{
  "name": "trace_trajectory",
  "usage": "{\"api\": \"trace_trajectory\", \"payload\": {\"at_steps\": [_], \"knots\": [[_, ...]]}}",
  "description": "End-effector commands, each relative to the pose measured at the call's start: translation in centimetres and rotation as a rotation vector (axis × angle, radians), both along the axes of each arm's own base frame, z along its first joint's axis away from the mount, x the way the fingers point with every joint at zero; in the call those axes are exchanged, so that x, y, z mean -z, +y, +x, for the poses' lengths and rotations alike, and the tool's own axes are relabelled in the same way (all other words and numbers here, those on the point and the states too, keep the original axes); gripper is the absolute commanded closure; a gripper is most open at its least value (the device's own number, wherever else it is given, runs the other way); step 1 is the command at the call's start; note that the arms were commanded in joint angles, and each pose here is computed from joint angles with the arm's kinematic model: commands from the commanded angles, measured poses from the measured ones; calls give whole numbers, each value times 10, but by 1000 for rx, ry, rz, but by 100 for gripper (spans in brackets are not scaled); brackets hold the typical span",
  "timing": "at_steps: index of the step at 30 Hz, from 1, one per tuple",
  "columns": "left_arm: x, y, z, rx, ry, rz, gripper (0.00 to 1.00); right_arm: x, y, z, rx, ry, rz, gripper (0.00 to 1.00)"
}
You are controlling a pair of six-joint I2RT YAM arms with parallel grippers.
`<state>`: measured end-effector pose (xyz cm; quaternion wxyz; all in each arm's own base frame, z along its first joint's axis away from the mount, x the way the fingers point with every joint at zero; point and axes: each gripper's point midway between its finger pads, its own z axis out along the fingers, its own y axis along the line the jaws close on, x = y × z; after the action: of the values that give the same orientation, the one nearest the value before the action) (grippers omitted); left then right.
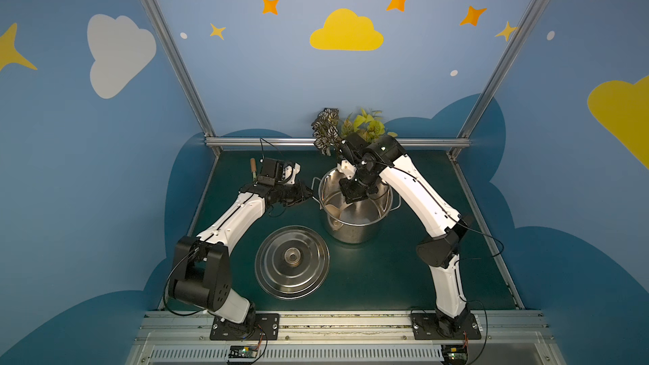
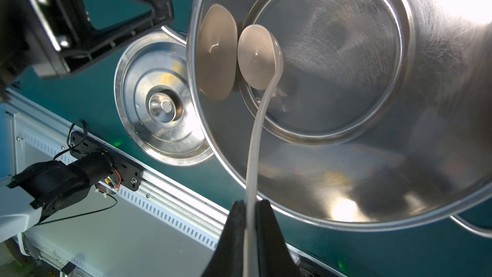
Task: Stir the soup with a spoon
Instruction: Stir the soup in the pan with a stick.
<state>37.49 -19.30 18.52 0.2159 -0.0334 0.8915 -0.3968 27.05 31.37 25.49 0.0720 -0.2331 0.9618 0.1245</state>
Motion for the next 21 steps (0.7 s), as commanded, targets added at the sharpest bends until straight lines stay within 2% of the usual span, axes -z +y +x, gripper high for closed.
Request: {"api": "trace_trajectory", "payload": {"at_steps": [1,9,14,21], "knots": [[5,-3,-15,51,8,15,95,-20,-33,-32,-2,9,-49,100],[5,-3,-15,50,8,16,95,-7,-107,-40,129,-18,-271,100],[7,-3,-15,50,12,17,95,-4,-128,-26,190,-32,-316,100],[6,-3,-15,50,9,16,95,-3,-140,14,269,-57,-329,100]]}}
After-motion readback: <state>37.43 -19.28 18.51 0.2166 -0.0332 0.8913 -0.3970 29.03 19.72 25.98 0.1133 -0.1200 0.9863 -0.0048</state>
